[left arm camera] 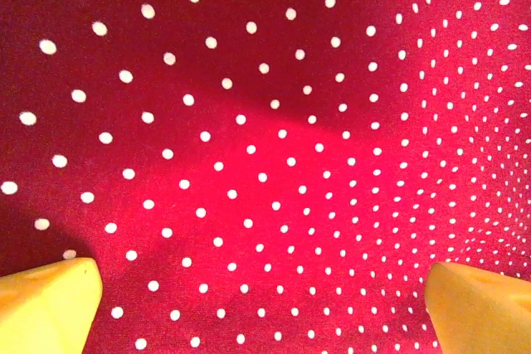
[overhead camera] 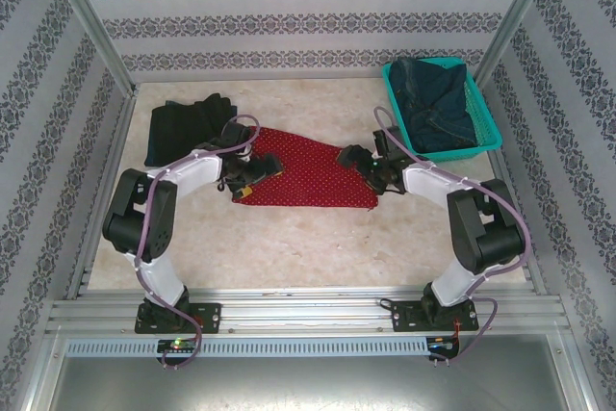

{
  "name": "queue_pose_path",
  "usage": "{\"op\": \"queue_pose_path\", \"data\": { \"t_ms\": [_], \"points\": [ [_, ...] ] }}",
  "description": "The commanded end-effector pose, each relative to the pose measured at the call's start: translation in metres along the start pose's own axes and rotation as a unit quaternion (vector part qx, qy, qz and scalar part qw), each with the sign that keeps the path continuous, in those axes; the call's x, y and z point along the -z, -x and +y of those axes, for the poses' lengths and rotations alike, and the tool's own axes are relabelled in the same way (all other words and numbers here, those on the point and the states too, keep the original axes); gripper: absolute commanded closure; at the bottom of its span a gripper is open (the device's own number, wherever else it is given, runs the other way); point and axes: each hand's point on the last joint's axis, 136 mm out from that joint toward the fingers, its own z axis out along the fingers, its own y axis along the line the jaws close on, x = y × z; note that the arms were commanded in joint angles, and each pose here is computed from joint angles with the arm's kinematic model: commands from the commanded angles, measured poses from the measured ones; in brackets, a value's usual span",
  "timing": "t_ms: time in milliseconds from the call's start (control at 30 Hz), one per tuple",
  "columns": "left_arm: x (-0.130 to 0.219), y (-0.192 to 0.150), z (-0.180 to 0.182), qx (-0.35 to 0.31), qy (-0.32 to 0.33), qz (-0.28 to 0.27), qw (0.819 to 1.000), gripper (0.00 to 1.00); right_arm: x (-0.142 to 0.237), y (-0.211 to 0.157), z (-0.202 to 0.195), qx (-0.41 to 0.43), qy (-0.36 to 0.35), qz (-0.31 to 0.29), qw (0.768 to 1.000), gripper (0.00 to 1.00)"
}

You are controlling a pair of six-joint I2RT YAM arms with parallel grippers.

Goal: Fold and stack the skirts

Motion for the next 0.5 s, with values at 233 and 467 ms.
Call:
{"op": "queue_pose_path", "data": {
  "t_ms": [233,467],
  "points": [
    [0.008,-0.017,-0.037,0.003,-0.074,0.0,0.997,0.0,-0.036,0.005,0.09,0.085,0.109,0.034,0.99,0.02],
    [-0.012,-0.055,0.03,0.039,0.003,0.033,0.999,0.0,-0.078,0.051,0.058,0.051,0.006,-0.03,0.998,0.02]
  ]
}}
